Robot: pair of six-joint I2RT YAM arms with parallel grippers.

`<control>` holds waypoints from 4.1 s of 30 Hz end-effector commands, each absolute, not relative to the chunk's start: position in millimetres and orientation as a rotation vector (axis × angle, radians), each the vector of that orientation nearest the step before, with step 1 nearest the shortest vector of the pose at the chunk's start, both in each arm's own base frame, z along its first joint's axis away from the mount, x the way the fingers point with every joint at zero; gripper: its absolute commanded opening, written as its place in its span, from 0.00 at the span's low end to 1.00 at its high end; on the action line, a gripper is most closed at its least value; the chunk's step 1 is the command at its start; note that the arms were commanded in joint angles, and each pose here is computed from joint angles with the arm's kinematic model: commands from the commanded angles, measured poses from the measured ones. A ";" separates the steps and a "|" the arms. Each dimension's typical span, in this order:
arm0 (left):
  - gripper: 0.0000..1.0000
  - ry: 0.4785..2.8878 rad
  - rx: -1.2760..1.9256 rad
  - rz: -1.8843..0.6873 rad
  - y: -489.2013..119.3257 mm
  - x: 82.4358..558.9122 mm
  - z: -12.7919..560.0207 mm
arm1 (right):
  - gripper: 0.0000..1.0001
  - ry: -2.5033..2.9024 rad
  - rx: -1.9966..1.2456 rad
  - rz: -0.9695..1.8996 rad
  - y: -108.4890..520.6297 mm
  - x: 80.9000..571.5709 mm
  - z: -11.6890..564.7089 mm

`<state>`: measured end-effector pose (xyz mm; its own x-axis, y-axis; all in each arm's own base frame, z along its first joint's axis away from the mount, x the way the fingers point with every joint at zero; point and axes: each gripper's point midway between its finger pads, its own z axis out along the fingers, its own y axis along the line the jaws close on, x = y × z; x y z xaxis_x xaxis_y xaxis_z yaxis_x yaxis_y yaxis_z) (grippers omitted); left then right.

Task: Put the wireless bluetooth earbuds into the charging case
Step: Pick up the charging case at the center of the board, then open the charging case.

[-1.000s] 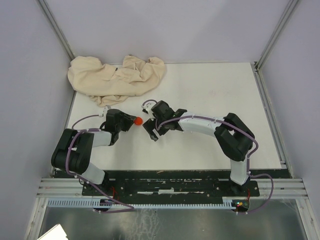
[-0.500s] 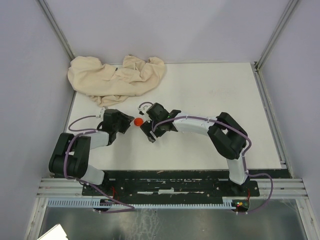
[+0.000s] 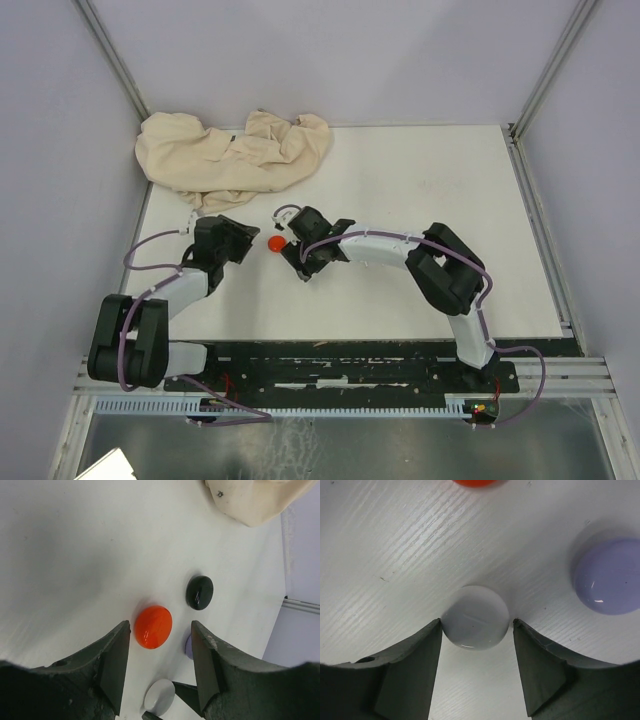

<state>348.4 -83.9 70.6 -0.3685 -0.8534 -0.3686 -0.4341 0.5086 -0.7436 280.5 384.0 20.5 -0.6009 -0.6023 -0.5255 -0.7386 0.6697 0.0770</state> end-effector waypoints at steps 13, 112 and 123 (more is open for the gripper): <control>0.57 2.010 -0.878 -0.823 -99.5 353.6 96.1 | 0.33 2.244 -1.105 0.372 382.3 293.5 51.6; 0.03 1.960 -0.182 -1.528 -271.3 339.4 160.3 | 0.84 1.917 -0.993 0.671 305.7 317.4 217.4; 0.03 1.781 -0.532 -1.421 -242.4 371.2 173.6 | 0.88 2.048 -0.535 0.407 264.3 363.7 221.6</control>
<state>354.6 -255.6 139.9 -0.7266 -0.6016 -0.3318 0.1293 0.3546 -0.9260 340.7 274.0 211.3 -0.4295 -0.3177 -0.8453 -0.6611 0.7483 0.0547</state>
